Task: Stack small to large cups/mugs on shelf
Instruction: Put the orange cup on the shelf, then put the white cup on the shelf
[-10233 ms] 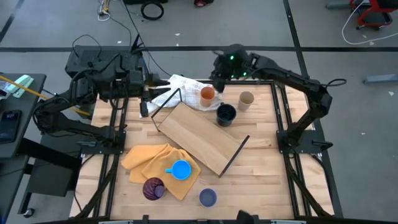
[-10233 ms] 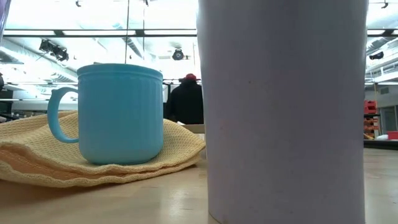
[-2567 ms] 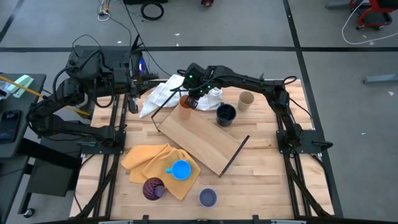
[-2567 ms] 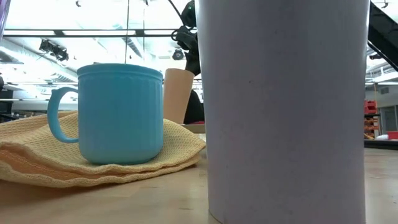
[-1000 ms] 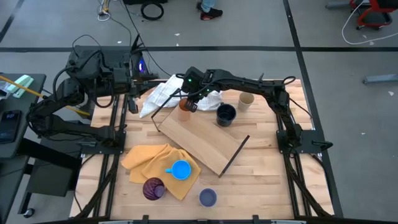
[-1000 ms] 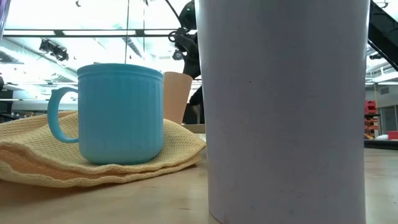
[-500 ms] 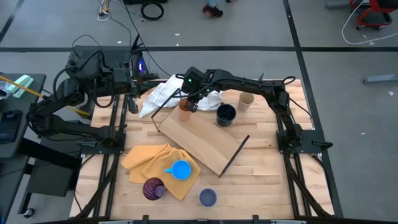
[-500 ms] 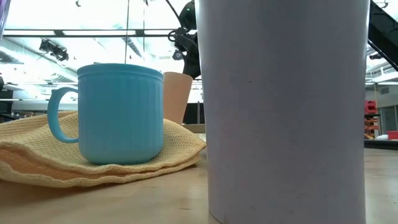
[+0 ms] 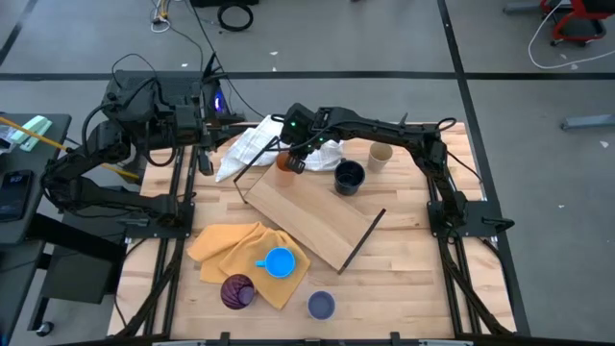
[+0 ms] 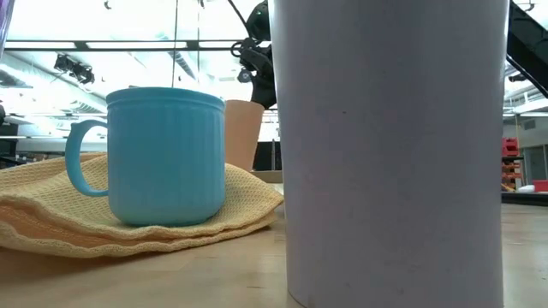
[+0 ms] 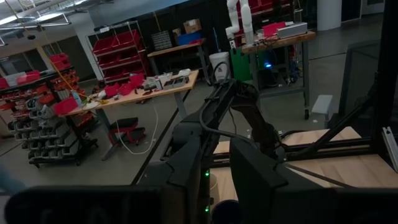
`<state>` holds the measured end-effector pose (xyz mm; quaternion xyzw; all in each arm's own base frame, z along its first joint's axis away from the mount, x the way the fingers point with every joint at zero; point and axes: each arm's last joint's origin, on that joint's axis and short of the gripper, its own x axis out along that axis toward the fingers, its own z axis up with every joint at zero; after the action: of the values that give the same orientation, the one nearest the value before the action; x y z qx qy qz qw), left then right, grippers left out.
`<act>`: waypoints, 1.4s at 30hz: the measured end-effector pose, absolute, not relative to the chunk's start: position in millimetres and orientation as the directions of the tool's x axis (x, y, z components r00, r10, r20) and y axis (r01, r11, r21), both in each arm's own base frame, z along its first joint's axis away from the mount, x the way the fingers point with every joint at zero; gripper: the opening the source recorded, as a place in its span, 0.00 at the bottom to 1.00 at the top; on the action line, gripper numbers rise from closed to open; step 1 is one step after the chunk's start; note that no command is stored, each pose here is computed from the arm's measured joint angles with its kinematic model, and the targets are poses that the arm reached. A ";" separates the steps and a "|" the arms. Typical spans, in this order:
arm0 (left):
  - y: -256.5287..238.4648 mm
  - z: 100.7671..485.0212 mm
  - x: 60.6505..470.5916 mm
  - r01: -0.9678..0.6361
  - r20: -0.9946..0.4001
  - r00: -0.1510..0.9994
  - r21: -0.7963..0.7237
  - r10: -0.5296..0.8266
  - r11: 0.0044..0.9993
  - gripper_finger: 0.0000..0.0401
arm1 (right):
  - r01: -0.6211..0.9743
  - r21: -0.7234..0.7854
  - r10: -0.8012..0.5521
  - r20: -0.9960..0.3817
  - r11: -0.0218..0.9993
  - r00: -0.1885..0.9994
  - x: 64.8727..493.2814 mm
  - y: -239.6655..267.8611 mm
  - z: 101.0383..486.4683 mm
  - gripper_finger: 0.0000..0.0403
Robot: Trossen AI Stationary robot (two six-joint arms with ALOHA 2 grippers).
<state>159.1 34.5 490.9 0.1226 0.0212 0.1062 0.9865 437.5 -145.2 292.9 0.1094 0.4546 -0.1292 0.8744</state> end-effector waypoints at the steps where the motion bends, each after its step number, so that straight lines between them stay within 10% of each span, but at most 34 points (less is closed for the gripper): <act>1: 34.5 490.9 159.1 -0.204 -0.016 0.977 0.246 0.215 0.947 0.24 | 0.325 0.074 -0.126 -0.822 0.943 0.555 437.6 -145.3 293.0 0.11; 32: 34.5 490.8 159.2 -0.205 -0.016 0.976 0.246 0.215 0.947 0.25 | 0.279 0.139 -0.074 -0.769 0.950 0.635 425.8 -141.2 357.6 0.29; 42: 34.5 490.8 159.2 -0.205 -0.017 0.976 0.246 0.216 0.947 0.24 | 0.389 -0.019 -0.194 -0.888 0.921 0.416 351.9 -131.6 389.9 0.26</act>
<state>159.2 34.5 490.8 0.1222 0.0218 0.1067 0.9865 351.9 -131.6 389.9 0.0953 0.5112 -0.1744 0.8362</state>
